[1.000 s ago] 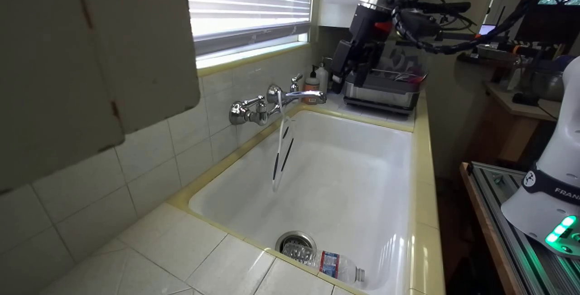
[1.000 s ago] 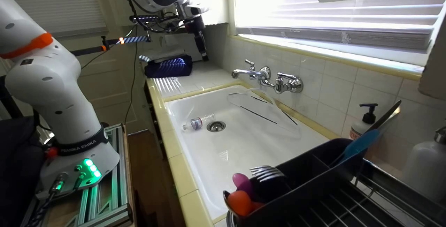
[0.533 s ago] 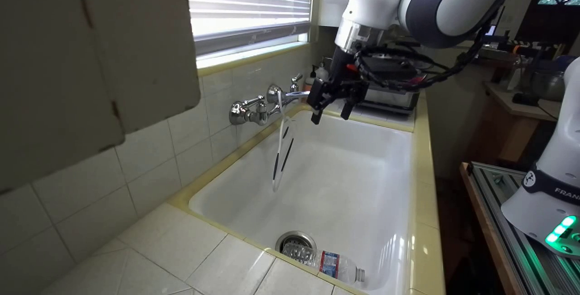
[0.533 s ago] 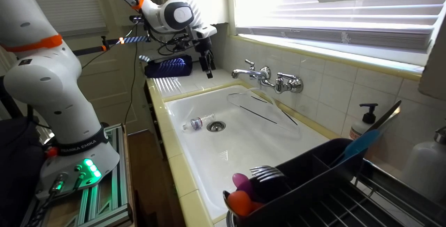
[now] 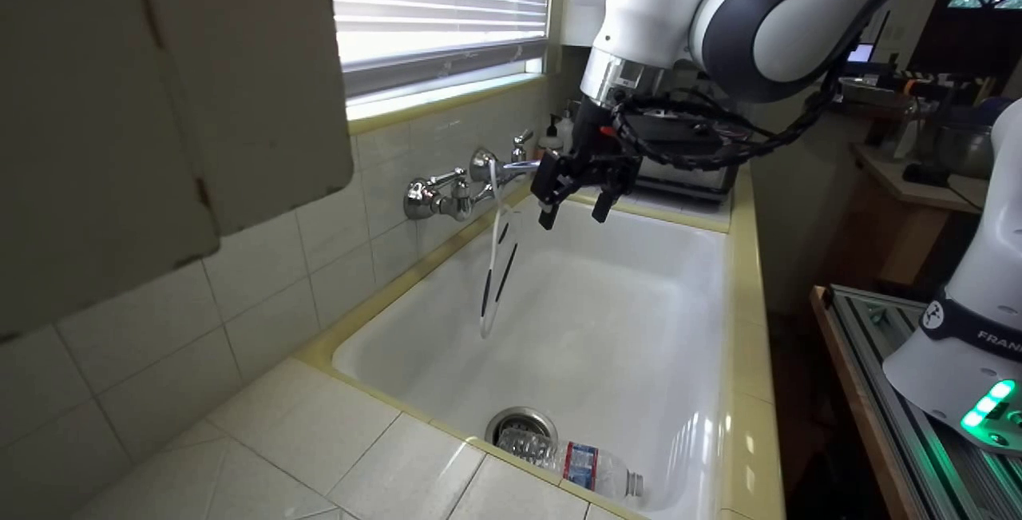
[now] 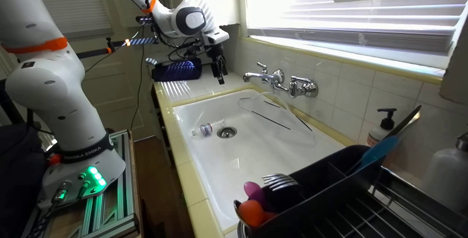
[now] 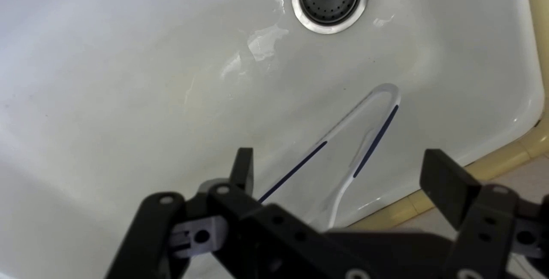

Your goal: Take the hanger off the faucet and hang it on the side of the cabinet to the left above the sink

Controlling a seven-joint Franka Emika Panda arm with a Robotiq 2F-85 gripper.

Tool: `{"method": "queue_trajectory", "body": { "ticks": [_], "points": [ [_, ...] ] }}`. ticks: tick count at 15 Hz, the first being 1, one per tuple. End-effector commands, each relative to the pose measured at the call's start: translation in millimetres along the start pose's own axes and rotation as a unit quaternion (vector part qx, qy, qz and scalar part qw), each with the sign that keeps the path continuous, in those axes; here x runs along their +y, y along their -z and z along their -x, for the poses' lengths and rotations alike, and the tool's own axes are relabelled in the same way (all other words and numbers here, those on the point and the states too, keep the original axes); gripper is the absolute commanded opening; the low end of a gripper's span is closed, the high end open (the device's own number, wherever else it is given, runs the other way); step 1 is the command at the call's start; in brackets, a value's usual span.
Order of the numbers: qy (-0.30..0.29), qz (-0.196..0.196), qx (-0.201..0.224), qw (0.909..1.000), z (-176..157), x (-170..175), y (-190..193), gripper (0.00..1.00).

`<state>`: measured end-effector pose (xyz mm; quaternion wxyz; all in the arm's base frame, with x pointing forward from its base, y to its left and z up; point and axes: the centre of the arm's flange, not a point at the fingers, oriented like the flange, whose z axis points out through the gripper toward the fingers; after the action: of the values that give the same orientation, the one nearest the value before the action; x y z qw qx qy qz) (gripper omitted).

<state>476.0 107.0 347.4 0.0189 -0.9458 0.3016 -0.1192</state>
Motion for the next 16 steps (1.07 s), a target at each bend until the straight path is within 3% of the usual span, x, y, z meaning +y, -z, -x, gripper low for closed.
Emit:
{"method": "queue_trajectory", "body": {
  "ticks": [1, 4, 9, 16],
  "points": [
    [0.000, 0.000, 0.000, 1.0000, 0, 0, 0, 1.00],
    [0.000, 0.000, 0.000, 1.0000, 0, 0, 0, 1.00],
    [0.023, 0.024, 0.041, 0.9986, -27, -13, -13, 1.00],
    [0.056, 0.031, 0.025, 0.9976, -25, -26, -45, 1.00]
  ]
}}
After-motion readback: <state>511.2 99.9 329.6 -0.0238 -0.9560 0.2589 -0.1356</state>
